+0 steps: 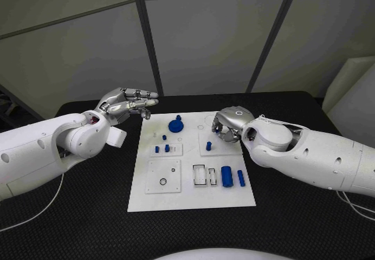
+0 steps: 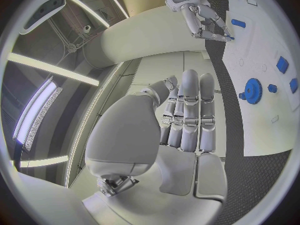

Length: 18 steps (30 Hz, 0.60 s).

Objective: Assemble the parts on the task board

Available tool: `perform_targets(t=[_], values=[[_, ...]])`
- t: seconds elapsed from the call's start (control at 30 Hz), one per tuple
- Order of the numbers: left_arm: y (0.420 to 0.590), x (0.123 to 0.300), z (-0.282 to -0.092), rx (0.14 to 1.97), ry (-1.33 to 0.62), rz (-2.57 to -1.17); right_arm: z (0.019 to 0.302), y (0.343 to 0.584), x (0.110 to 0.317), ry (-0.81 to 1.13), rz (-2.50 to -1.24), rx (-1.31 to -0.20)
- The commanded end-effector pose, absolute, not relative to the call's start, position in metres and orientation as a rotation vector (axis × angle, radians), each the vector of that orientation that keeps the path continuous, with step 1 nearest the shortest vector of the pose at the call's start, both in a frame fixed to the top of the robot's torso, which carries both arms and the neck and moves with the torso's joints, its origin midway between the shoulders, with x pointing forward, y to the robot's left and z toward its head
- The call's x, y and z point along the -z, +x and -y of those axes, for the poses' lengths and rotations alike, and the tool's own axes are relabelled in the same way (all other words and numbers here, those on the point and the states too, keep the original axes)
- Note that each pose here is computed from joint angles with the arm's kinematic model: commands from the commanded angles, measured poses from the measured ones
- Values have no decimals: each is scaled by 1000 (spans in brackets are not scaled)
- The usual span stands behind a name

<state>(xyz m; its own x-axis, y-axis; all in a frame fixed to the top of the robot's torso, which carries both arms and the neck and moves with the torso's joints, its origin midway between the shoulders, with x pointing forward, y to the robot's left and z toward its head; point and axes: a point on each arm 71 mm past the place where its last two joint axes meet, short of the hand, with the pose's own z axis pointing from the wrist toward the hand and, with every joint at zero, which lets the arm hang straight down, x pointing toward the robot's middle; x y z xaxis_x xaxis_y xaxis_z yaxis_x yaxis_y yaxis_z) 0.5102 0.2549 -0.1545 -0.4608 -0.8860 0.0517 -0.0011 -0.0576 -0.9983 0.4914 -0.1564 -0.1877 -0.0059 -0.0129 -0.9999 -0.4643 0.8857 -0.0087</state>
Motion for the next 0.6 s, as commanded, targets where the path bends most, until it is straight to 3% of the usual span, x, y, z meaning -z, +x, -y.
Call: perform_targets(t=[0.03, 0.6], values=[[510, 153, -255, 1618, -974, -1503, 156, 490, 182, -379, -1498, -393], [510, 153, -256, 1615, -975, -1503, 159, 487, 180, -372, -1494, -392]])
